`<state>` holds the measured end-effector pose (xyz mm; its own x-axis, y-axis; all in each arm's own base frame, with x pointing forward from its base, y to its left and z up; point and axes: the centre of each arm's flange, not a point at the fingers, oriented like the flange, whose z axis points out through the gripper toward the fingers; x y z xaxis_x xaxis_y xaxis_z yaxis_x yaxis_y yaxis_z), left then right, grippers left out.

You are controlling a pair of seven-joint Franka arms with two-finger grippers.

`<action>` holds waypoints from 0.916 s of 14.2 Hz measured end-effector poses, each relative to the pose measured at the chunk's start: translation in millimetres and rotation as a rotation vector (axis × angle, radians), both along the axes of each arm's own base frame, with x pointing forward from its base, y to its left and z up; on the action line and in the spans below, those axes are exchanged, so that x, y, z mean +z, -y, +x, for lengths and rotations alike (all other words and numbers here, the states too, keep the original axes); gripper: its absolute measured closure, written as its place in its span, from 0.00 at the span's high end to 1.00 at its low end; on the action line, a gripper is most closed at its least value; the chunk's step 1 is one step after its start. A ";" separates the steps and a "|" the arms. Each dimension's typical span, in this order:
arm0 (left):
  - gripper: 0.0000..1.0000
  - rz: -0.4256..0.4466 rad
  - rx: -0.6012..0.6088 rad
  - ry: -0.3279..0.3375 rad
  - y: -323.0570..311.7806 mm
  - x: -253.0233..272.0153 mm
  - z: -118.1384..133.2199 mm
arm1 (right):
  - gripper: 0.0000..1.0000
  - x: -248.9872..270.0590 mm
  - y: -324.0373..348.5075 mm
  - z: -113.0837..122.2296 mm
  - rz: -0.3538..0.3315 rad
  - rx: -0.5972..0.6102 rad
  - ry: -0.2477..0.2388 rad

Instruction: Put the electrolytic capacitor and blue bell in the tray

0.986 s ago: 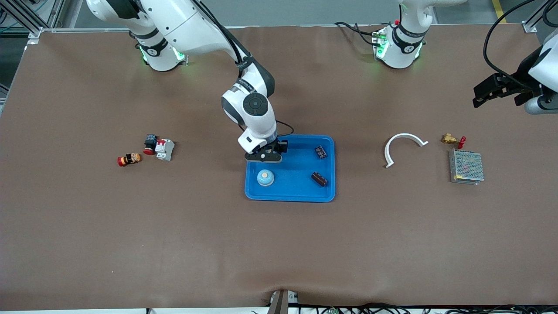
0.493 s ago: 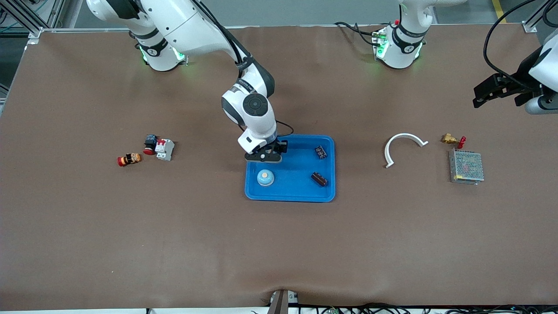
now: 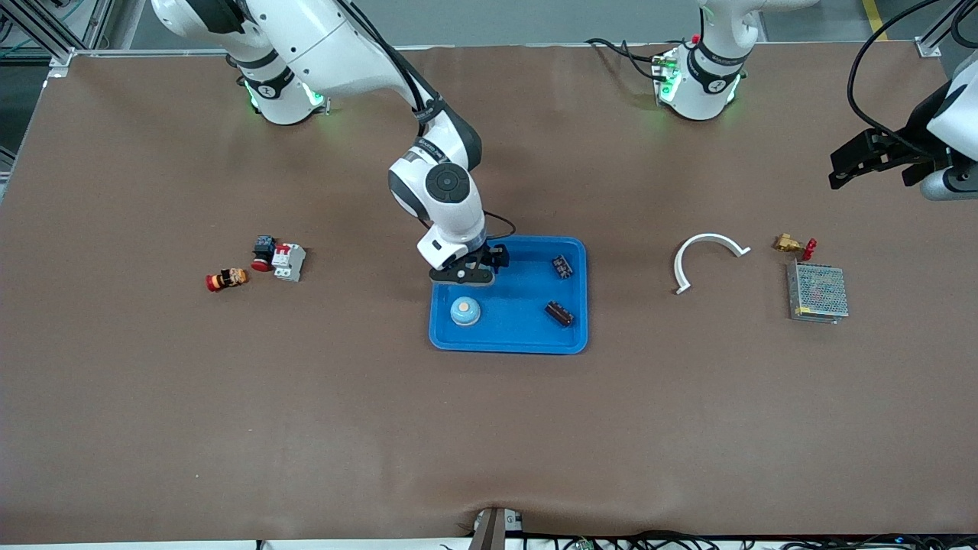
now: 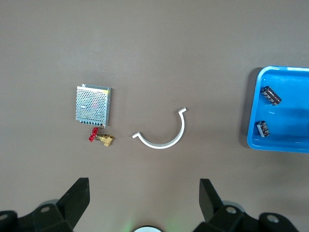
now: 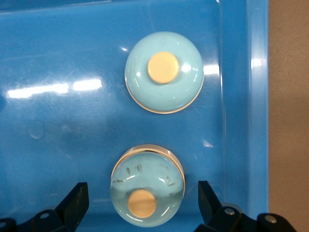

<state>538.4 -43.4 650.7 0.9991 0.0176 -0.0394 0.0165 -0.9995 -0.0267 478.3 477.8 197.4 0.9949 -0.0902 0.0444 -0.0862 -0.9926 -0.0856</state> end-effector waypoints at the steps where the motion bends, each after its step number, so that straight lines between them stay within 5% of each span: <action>1: 1.00 0.000 0.000 0.000 0.0 0.0 0.0 | 1.00 2.4 0.0 2.0 0.002 -0.002 0.004; 4: 1.00 0.000 0.000 0.000 0.0 -0.1 0.0 | 1.00 36.0 2.5 10.2 -0.020 -0.010 -0.003; 7: 1.00 0.000 0.000 0.000 0.0 -0.4 0.2 | 1.00 125.4 22.3 18.1 -0.080 0.021 -0.034; 13: 1.00 0.000 0.000 0.000 0.0 -0.4 0.3 | 1.00 276.4 135.3 36.6 -0.131 0.136 -0.069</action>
<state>538.7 -43.4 650.3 0.9991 0.0175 -0.0392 0.0165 -0.9995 -0.0266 514.9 342.5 473.7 0.9986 0.0475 -0.0215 0.0484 -0.9977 0.0467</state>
